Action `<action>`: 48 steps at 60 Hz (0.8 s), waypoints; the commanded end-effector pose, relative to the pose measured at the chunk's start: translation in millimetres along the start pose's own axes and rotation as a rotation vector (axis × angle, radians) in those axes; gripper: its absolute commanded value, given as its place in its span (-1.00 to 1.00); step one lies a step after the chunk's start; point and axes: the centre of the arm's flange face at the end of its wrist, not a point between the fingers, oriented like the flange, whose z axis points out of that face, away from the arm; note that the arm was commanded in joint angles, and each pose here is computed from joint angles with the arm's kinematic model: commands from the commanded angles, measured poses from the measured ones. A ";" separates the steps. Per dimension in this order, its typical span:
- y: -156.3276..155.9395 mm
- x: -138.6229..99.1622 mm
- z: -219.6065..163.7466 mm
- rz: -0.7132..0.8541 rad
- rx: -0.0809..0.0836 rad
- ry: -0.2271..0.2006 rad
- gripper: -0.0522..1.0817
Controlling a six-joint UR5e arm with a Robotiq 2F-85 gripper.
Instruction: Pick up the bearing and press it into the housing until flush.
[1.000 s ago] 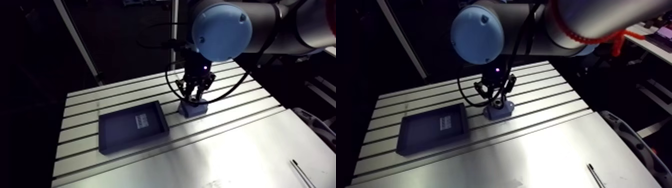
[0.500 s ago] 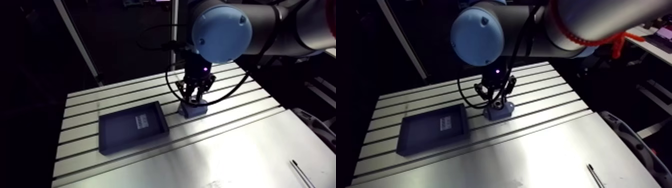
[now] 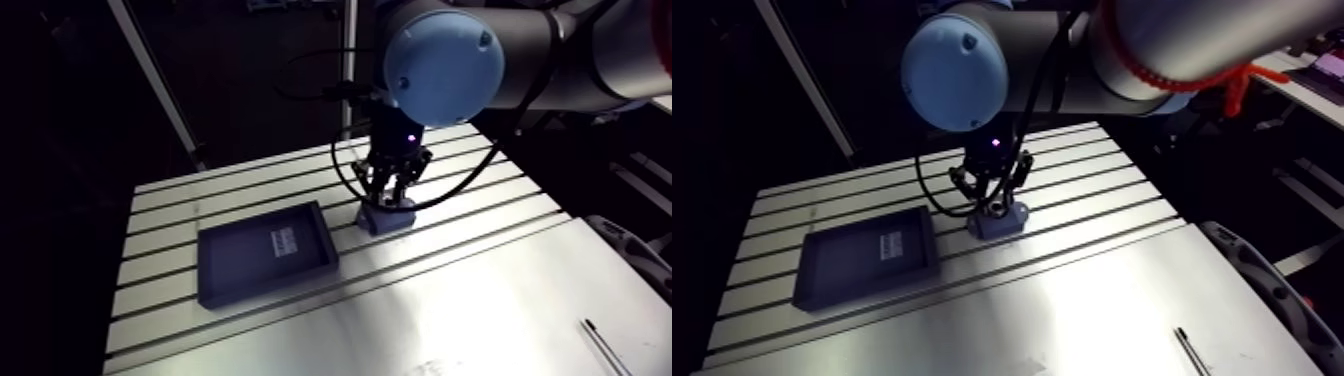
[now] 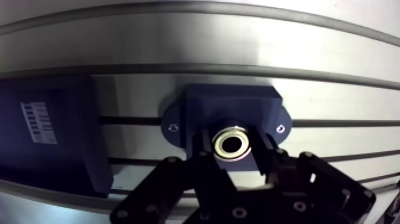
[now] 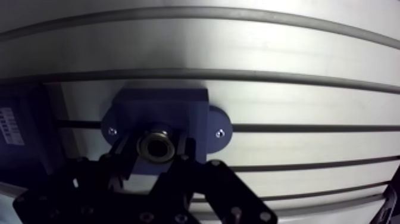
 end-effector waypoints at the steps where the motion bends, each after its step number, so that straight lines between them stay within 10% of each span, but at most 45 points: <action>1: 1.4 1.4 2.2 0.000 0.001 -0.003 0.19; 48: 1.5 -1.2 -0.4 -0.003 -0.001 -0.003 0.19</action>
